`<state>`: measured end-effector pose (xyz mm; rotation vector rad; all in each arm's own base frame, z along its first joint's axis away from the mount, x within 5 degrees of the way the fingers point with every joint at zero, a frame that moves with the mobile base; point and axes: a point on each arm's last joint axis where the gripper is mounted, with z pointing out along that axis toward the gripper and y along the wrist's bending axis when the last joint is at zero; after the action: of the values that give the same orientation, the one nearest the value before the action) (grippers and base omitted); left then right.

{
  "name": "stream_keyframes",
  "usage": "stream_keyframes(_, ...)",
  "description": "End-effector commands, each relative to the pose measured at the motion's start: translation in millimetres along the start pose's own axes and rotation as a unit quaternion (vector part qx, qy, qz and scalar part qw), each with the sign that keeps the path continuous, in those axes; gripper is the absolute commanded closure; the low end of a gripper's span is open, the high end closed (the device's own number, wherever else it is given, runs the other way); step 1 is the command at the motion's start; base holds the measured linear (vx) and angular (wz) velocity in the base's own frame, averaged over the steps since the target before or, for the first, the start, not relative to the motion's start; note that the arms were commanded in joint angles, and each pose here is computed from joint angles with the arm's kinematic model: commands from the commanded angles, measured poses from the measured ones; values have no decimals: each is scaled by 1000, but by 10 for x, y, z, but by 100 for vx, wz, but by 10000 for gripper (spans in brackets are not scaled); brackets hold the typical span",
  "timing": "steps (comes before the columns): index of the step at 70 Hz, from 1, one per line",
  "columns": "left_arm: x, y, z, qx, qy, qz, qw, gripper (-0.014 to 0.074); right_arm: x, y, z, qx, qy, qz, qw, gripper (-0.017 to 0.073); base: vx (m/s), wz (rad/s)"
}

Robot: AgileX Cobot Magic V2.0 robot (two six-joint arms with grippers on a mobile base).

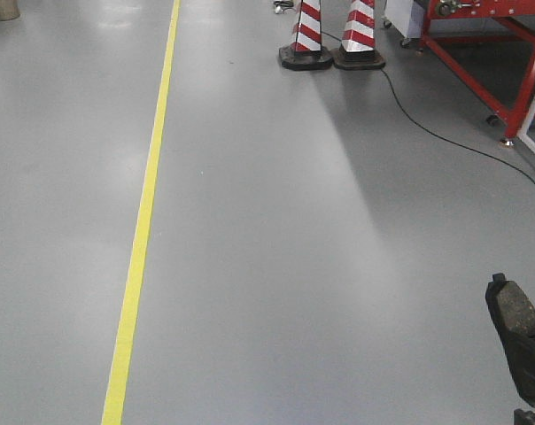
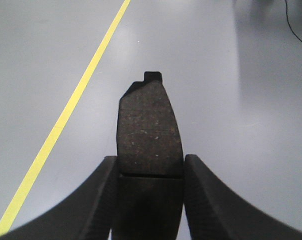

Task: Move and align brake pads A on conveyor
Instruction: 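Drive forward along the yellow floor line past the cones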

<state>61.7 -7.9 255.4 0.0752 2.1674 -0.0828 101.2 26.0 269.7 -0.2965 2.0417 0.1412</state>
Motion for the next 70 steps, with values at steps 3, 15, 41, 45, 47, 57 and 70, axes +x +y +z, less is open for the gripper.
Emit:
stream_keyframes(3,-149,-5,-50,2,-52,-4,999,437,-174,-14,-48,7,-59,-6,998,459,46,6)
stream_keyframes(15,-149,-5,-50,2,-52,-4,999,437,-174,-14,-48,7,-59,-6,998,459,48,9)
stream_keyframes(41,-149,-5,-50,2,-52,-4,999,437,-174,-14,-48,7,-59,-6,998,459,51,9)
stream_keyframes(45,-149,-5,-50,2,-52,-4,999,437,-174,-14,-48,7,-59,-6,998,459,52,6)
stream_keyframes(47,-149,-5,-50,2,-52,-4,999,437,-174,-14,-48,7,-59,-6,998,459,53,6)
stream_keyframes(57,-149,-5,-50,2,-52,-4,999,437,-174,-14,-48,7,-59,-6,998,459,54,5)
stream_keyframes(70,-149,-5,-50,2,-52,-4,999,437,-174,-14,-48,7,-59,-6,998,459,54,5)
